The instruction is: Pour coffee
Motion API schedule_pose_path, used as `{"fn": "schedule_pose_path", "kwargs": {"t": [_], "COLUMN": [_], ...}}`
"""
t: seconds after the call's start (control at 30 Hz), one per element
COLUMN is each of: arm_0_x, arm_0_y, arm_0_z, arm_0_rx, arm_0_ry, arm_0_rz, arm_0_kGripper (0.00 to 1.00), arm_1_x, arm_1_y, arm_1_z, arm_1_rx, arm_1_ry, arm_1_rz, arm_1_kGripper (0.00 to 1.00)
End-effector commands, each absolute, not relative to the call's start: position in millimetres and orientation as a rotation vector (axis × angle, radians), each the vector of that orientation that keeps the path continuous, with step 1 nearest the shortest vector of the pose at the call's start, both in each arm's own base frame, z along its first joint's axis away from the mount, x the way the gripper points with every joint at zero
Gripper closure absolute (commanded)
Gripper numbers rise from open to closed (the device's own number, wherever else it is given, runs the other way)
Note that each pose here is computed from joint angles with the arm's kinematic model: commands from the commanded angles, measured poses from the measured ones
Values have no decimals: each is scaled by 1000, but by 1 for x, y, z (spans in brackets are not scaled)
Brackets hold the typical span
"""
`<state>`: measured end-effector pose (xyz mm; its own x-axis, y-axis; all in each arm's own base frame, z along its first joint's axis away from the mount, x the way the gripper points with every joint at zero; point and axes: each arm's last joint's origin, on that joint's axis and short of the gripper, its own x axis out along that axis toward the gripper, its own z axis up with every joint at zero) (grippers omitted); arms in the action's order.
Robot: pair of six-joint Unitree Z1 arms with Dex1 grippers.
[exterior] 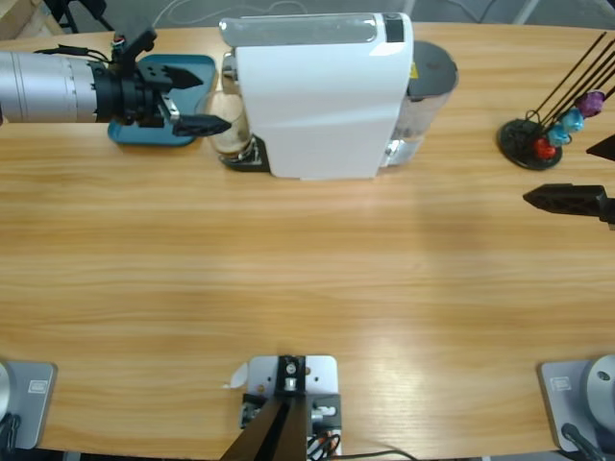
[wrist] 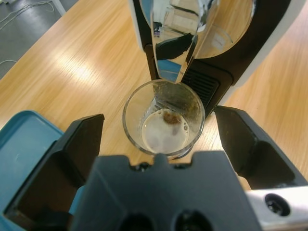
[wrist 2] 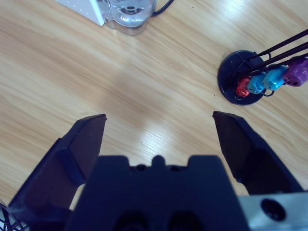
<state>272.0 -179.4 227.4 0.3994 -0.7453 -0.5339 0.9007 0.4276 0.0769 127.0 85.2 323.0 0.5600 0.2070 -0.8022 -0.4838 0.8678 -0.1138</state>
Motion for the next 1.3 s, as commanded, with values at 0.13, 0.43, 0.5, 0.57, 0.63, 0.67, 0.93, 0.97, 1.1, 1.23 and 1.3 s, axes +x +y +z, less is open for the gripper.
{"fn": "schedule_pose_path", "kwargs": {"t": [0.13,0.43,0.5,0.57,0.63,0.67,0.93,0.97,1.1,1.23,1.3], "arm_0_x": [281,283,282,282,282,283,283,283,284,283,282], "arm_0_y": [-193,-197,-198,-197,-197,-197,-199,-199,-200,-200,-198], "arm_0_z": [202,193,190,189,188,187,181,181,177,177,176], "arm_0_rx": [378,384,384,386,389,389,390,388,391,379,367], "arm_0_ry": [499,510,518,521,527,529,541,543,552,553,539], "arm_0_rz": [-1113,-1115,-1118,-1118,-1114,-1111,-1123,-1121,-1124,-1140,-1151], "arm_0_kGripper": [0,0,17,33,34,35,522,577,794,1000,1000], "arm_1_x": [131,132,133,133,133,133,133,133,133,133,133], "arm_1_y": [89,91,91,91,91,91,92,92,92,92,92], "arm_1_z": [316,316,316,316,316,316,315,315,315,315,315], "arm_1_rx": [-362,-364,-364,-364,-365,-365,-367,-367,-367,-368,-368], "arm_1_ry": [933,942,942,942,942,942,945,947,946,947,948], "arm_1_rz": [416,419,419,419,419,420,419,419,419,419,419], "arm_1_kGripper": [0,0,0,0,0,0,0,0,0,0,0]}}
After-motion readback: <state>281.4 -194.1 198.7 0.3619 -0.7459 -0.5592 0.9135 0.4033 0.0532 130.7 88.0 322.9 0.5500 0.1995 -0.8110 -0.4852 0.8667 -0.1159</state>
